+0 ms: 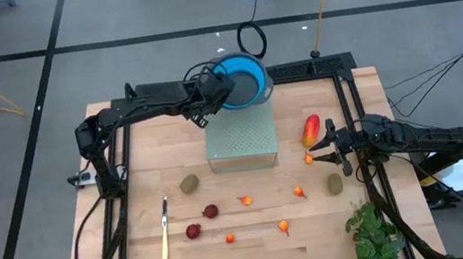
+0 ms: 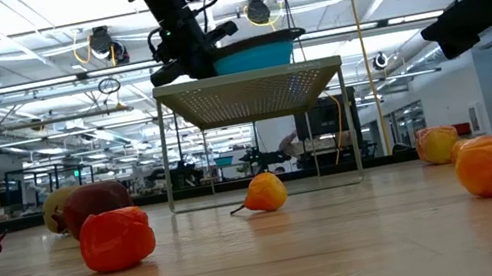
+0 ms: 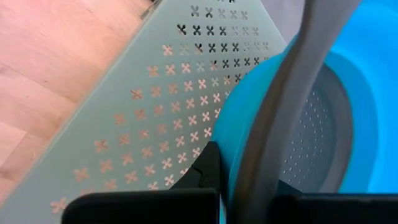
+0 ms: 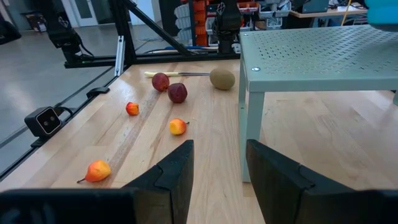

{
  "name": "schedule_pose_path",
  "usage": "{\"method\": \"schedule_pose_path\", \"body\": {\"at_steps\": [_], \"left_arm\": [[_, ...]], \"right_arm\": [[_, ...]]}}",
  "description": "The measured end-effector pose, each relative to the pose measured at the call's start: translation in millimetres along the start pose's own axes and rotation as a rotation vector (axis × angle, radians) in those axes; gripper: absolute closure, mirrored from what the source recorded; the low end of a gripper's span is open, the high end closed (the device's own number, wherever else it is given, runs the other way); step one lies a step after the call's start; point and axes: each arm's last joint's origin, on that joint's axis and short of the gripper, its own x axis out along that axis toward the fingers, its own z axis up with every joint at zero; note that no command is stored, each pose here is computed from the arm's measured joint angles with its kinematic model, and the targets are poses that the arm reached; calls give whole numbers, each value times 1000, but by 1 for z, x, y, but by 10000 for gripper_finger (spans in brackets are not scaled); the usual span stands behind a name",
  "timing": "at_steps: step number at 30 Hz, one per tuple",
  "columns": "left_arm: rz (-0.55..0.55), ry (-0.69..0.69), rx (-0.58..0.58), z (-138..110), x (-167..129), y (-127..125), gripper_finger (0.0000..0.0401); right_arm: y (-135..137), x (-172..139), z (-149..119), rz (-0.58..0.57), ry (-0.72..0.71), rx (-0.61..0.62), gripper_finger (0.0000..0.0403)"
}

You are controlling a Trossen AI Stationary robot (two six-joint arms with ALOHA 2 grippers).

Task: Pick & Place Fruit
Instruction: Put the blue strainer bowl on the shelf

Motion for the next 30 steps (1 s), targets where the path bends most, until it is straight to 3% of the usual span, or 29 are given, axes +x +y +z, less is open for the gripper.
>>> {"method": "schedule_pose_path", "body": {"at_steps": [22,30], "left_arm": [[2,-1,-3,0,0,0,399],[2,-2,-5,0,0,0,369]], "right_arm": [[0,0,0,0,0,0,264],[0,0,0,0,0,0,264]]}}
